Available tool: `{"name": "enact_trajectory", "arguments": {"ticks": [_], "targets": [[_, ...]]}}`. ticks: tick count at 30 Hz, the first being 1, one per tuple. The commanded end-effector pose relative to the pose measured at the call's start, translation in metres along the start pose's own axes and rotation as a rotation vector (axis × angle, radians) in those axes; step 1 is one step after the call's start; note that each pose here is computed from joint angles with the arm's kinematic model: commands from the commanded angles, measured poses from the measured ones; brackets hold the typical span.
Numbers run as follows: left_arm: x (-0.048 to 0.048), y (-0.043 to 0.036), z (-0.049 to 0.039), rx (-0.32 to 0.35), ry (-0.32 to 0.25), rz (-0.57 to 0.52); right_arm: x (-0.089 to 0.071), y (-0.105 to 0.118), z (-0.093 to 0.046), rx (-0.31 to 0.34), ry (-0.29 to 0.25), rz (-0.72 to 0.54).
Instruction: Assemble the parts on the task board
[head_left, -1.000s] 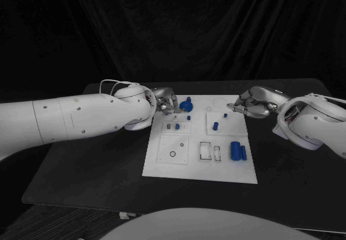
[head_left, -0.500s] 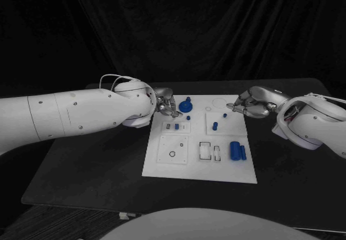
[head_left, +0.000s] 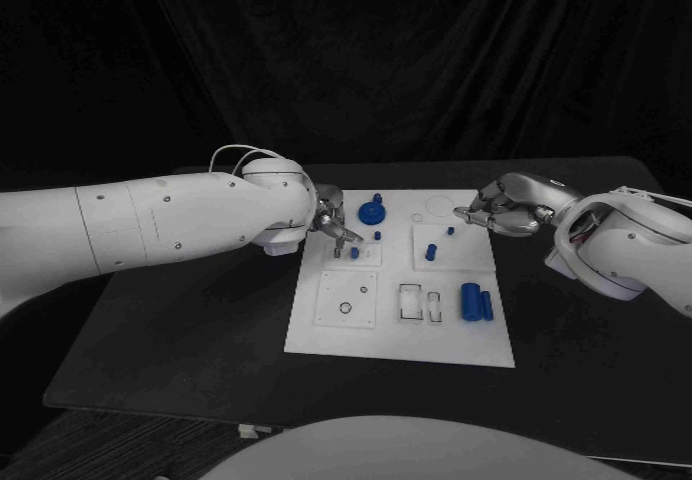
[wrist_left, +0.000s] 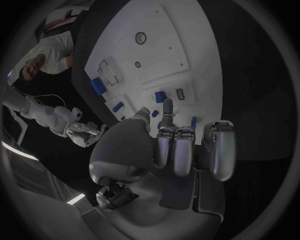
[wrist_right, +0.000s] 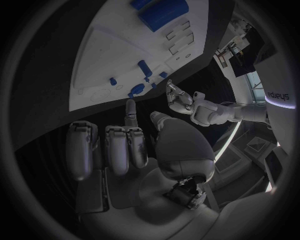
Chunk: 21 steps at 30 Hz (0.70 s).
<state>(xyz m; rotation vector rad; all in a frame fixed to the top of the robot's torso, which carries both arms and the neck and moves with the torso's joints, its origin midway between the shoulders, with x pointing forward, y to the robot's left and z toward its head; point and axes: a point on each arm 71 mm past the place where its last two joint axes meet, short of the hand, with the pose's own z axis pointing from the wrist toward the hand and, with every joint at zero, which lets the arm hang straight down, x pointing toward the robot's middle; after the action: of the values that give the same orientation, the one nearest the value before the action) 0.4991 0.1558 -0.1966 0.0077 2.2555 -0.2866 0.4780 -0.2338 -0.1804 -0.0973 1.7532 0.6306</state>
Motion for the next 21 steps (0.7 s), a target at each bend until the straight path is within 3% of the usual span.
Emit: {"name": "enact_trajectory", "arguments": {"ticks": [1,12,21], "targets": [[0.0025,-0.0005,0.0012,-0.009,0.034,0.005,0.002,0.000,0.000,0.012,0.005,0.000],[0.0023,-0.0042,0.0068,-0.001,0.023,-0.003,0.002,0.000,0.000,0.010,0.008,0.001],[0.0092,-0.0087,0.0126,0.004,0.040,0.000,0.002,0.000,0.000,0.010,0.009,0.001]]}}
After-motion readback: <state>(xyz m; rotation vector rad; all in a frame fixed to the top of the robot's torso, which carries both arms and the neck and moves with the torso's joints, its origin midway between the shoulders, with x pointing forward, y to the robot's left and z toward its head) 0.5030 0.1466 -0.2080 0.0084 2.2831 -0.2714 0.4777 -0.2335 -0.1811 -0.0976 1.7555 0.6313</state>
